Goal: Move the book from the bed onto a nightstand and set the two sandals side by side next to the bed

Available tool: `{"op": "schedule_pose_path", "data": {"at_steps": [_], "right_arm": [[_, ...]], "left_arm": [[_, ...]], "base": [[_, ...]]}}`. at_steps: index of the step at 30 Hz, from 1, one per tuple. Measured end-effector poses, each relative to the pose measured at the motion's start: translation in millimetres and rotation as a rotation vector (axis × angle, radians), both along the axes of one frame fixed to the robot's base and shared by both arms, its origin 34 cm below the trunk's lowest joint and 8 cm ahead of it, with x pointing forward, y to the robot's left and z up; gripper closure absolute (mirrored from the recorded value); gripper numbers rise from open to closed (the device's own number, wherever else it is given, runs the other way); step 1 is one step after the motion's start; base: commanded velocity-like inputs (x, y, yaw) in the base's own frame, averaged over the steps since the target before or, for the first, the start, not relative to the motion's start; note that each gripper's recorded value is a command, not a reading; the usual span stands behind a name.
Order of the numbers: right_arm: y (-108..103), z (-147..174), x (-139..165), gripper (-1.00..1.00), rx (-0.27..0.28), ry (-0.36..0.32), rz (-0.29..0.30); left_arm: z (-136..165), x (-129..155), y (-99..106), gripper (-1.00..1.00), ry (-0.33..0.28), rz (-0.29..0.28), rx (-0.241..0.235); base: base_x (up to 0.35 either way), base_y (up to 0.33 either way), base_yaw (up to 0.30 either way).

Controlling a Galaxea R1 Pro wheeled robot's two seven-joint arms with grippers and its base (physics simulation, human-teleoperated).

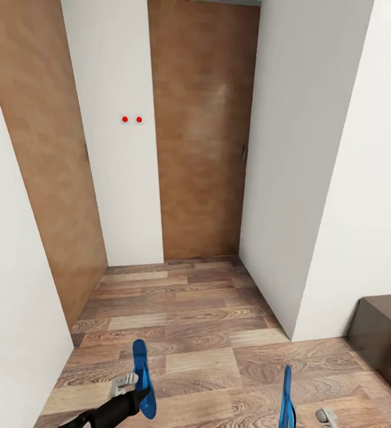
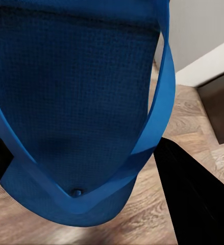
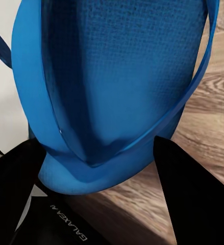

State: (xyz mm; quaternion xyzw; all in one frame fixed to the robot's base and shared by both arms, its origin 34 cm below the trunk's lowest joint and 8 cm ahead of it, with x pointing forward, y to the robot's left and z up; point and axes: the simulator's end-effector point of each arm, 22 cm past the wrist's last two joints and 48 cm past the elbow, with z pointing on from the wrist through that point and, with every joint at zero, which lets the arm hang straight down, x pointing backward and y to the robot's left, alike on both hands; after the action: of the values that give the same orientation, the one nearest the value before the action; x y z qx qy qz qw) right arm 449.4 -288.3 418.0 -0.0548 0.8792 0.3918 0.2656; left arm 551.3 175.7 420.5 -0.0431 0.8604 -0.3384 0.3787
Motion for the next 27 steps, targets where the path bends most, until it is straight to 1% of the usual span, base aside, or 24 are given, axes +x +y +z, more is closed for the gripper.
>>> {"op": "schedule_pose_path", "data": {"at_steps": [27], "right_arm": [[-0.3, 11.5, 6.2, 1.00, 0.000, -0.034, -0.002]], "left_arm": [[14.5, 5.6, 0.1, 1.00, -0.032, 0.001, 0.000]], "base": [[0.000, 0.000, -0.193]]}}
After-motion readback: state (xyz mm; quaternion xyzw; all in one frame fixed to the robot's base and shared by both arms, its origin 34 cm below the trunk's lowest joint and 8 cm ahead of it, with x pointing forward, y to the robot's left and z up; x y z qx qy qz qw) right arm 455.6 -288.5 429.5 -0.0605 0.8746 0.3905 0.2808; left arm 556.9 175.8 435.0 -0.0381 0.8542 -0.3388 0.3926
